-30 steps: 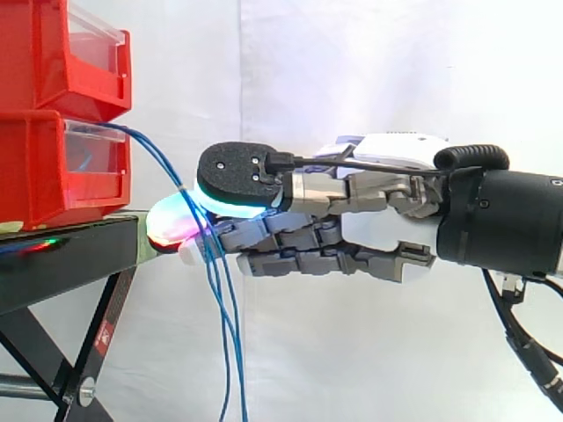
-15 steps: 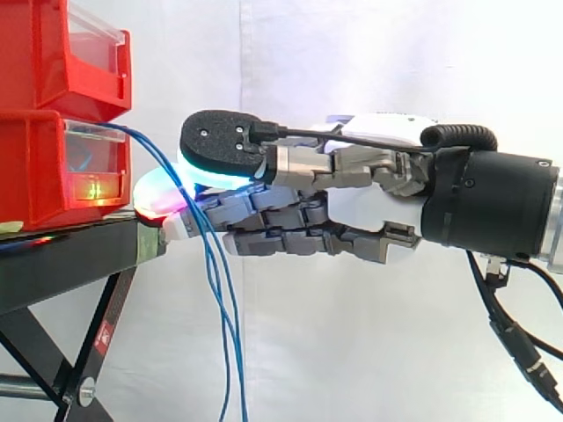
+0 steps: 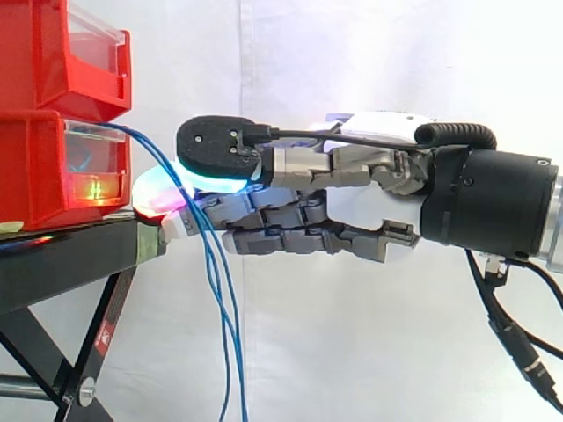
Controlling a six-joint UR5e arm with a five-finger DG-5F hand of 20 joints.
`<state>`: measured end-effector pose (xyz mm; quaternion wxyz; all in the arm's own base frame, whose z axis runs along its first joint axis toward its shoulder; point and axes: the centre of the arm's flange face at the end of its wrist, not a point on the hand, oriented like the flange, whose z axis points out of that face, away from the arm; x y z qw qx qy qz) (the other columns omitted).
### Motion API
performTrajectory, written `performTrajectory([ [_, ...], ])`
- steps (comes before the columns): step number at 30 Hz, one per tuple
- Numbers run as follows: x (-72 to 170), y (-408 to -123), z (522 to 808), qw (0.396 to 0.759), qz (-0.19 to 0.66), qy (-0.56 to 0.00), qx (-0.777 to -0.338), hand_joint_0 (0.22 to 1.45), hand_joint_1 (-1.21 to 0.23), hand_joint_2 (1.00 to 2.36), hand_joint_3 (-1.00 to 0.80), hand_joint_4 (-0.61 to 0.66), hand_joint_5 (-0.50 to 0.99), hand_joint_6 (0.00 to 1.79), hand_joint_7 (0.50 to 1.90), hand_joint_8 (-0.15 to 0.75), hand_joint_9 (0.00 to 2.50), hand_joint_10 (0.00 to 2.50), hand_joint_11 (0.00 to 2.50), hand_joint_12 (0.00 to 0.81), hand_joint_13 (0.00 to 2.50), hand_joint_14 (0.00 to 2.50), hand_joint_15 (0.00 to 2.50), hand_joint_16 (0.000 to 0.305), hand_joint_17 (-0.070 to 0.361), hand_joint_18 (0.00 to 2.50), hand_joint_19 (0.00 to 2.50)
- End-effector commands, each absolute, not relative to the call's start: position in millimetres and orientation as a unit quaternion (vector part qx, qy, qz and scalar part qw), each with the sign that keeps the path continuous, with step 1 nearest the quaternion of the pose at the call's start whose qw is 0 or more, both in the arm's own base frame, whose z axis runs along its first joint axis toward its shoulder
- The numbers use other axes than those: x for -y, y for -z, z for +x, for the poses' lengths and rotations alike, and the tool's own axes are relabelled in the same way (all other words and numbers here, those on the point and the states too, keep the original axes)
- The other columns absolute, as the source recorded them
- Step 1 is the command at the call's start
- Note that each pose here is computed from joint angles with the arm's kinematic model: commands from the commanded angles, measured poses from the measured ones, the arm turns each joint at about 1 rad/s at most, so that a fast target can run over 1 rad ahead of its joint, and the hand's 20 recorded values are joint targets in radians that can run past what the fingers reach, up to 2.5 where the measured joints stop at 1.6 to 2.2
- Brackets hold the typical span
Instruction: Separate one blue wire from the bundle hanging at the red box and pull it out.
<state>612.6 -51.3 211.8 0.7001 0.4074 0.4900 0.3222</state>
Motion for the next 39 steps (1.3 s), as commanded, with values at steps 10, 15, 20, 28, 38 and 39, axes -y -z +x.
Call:
performTrajectory([
  [10,51.1,-212.3,613.0,0.700,0.407,-0.323,-0.489,0.59,-0.64,1.02,-0.27,0.29,-0.19,0.84,1.15,0.287,0.33,0.00,0.19,0.327,0.01,0.00,0.09,0.054,0.121,0.00,0.19],
  [15,51.0,-212.6,613.2,0.701,0.407,-0.323,-0.488,0.58,-0.64,1.02,-0.27,0.31,-0.18,0.86,1.22,0.306,0.42,0.01,0.28,0.329,0.07,0.00,0.12,0.054,0.122,0.00,0.21],
  [20,51.8,-212.6,613.2,0.701,0.407,-0.323,-0.488,0.59,-0.66,1.01,-0.31,0.32,-0.17,0.87,1.23,0.314,0.51,0.01,0.37,0.334,0.12,0.00,0.13,0.053,0.119,0.00,0.22],
  [28,50.9,-212.6,613.2,0.701,0.406,-0.323,-0.489,0.59,-0.73,1.02,-0.29,0.31,-0.14,0.85,1.34,0.334,0.66,0.01,0.43,0.345,0.26,0.01,0.16,0.051,0.114,0.16,0.27],
  [38,50.1,-212.6,613.3,0.701,0.407,-0.324,-0.489,0.58,-0.74,1.02,-0.20,0.25,-0.12,0.85,1.40,0.335,0.77,0.01,0.51,0.355,0.36,0.01,0.22,0.049,0.110,0.27,0.33],
  [39,51.0,-212.6,613.2,0.701,0.407,-0.323,-0.488,0.57,-0.74,1.02,-0.19,0.21,-0.12,0.85,1.41,0.333,0.77,0.01,0.49,0.356,0.37,0.01,0.22,0.049,0.109,0.27,0.35],
])
